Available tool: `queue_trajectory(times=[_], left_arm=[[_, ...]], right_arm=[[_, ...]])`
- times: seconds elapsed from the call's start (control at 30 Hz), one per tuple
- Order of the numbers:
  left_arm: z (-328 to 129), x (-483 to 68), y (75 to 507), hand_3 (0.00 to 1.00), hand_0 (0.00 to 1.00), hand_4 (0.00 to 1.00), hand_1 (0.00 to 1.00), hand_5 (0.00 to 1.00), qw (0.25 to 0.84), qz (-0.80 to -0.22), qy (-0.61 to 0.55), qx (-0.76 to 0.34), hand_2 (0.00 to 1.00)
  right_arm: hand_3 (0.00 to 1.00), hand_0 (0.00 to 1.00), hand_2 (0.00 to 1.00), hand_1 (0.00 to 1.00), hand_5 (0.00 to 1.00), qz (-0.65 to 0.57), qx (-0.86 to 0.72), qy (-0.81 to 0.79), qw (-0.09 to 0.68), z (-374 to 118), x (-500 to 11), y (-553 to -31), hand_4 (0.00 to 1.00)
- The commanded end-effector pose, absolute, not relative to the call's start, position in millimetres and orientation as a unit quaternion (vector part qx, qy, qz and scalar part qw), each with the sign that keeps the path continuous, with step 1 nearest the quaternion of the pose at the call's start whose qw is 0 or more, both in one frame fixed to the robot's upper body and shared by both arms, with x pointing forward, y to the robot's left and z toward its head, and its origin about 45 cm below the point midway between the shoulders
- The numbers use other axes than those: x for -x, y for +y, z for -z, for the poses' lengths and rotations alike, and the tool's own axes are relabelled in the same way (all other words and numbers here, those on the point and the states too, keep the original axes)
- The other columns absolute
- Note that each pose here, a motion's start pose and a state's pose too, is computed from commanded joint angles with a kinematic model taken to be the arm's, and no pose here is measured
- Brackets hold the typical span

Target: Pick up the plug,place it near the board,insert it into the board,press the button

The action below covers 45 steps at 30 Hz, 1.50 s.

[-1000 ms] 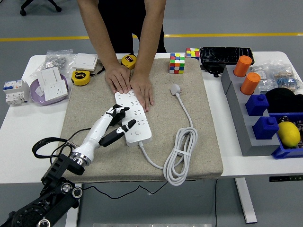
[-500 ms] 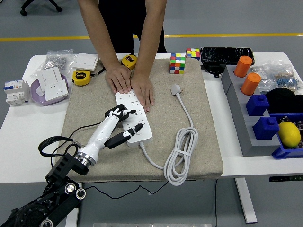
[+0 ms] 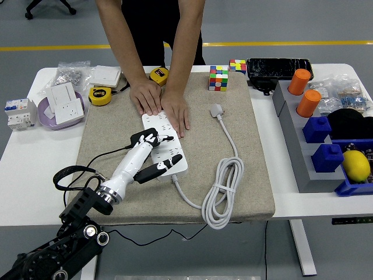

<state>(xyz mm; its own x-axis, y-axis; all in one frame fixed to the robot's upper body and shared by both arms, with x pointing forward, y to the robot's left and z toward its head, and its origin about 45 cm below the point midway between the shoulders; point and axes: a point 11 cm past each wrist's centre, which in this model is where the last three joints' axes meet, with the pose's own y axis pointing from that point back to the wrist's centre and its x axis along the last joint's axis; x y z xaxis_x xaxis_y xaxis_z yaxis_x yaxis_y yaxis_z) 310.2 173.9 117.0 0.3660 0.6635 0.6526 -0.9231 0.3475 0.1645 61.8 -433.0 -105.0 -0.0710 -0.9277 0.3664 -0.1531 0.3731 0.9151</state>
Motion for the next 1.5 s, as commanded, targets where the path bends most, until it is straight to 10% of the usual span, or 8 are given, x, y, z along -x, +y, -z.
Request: queue_trajectory(times=[1.07, 1.1, 1.27, 1.3, 1.5], left_arm=[[-203.7, -297.8, 142.0, 0.856, 0.958, 0.998, 0.901, 0.998, 0.772, -0.488, -0.359, -0.194, 0.845], [-204.0, -296.3, 141.0, 0.773, 0.309, 0.752, 0.219, 0.433, 0.768, -0.48, -0.366, -0.212, 0.298], [-191.0, -290.6, 141.8, 0.773, 0.309, 0.752, 0.219, 0.433, 0.745, -0.422, -0.395, -0.334, 0.298], [-184.9, -290.2, 144.1, 0.78, 0.164, 0.534, 0.057, 0.186, 0.74, -0.41, -0.39, -0.364, 0.155], [-158.7, -291.0, 160.7, 0.794, 0.159, 0.507, 0.053, 0.159, 0.707, -0.366, -0.357, -0.489, 0.153]], right_arm=[[0.748, 0.788, 0.706, 0.695, 0.981, 0.363, -0.425, -0.635, 0.534, 104.7, -60.9, -434.3, 0.998], [0.748, 0.788, 0.706, 0.695, 0.98, 0.363, -0.424, -0.634, 0.534, 104.7, -60.6, -434.4, 0.998], [0.748, 0.788, 0.706, 0.695, 0.98, 0.363, -0.425, -0.633, 0.535, 104.8, -60.1, -434.3, 0.998], [0.748, 0.789, 0.706, 0.695, 0.98, 0.363, -0.425, -0.634, 0.535, 104.8, -60.3, -434.3, 0.998], [0.748, 0.788, 0.706, 0.695, 0.981, 0.362, -0.425, -0.634, 0.535, 104.6, -61.0, -434.5, 0.998]])
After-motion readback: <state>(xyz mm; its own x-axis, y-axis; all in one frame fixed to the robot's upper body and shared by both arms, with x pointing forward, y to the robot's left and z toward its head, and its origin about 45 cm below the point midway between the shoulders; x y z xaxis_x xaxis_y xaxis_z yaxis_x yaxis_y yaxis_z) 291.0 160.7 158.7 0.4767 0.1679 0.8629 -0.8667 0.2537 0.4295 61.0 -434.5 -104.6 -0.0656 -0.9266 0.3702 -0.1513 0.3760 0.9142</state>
